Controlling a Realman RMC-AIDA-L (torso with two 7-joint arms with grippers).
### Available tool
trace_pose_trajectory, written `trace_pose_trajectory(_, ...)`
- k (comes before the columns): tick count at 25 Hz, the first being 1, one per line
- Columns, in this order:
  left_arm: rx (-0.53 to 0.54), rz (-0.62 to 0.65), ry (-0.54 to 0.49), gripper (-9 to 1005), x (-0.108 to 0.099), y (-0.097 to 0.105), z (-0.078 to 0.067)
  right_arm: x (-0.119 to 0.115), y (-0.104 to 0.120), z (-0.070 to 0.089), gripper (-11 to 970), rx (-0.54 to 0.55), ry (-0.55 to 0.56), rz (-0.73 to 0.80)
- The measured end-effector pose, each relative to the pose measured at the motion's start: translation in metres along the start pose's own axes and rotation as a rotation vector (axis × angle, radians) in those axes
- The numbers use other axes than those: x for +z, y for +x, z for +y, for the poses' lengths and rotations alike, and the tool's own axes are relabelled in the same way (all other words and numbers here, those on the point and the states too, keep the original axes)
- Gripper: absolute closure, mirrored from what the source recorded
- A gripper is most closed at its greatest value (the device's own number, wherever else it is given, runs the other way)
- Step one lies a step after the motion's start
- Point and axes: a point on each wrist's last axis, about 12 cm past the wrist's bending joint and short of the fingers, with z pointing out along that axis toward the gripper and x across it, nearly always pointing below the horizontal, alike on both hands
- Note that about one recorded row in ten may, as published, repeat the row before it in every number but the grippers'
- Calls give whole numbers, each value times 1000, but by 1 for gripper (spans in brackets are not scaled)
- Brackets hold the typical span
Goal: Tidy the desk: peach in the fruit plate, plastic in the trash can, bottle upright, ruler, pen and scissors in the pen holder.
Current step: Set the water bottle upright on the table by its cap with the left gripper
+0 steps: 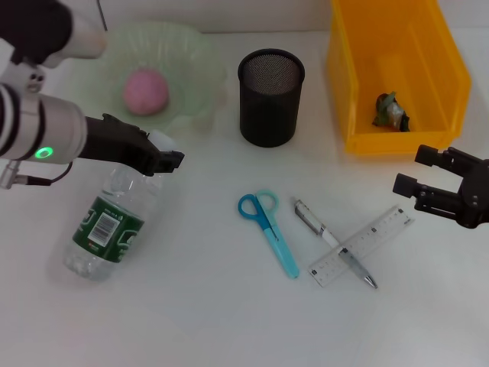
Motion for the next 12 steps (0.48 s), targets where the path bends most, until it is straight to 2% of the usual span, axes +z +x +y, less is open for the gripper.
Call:
trace_pose_trajectory(1, 0, 0, 0, 543, 0, 0, 0, 0, 0, 0, 132, 1, 0, -1)
trace_pose_trajectory(4, 10, -140, 50, 542, -14, 20, 10, 0, -1, 0, 133, 9, -2, -2)
trace_pose_trajectory(7, 46, -274, 77, 542, -25, 37, 12, 1, -3, 0, 133, 16, -6, -3)
trace_pose_trajectory(12, 119, -385, 95, 542, -23, 64, 10, 5, -7, 0, 133, 28, -26, -7)
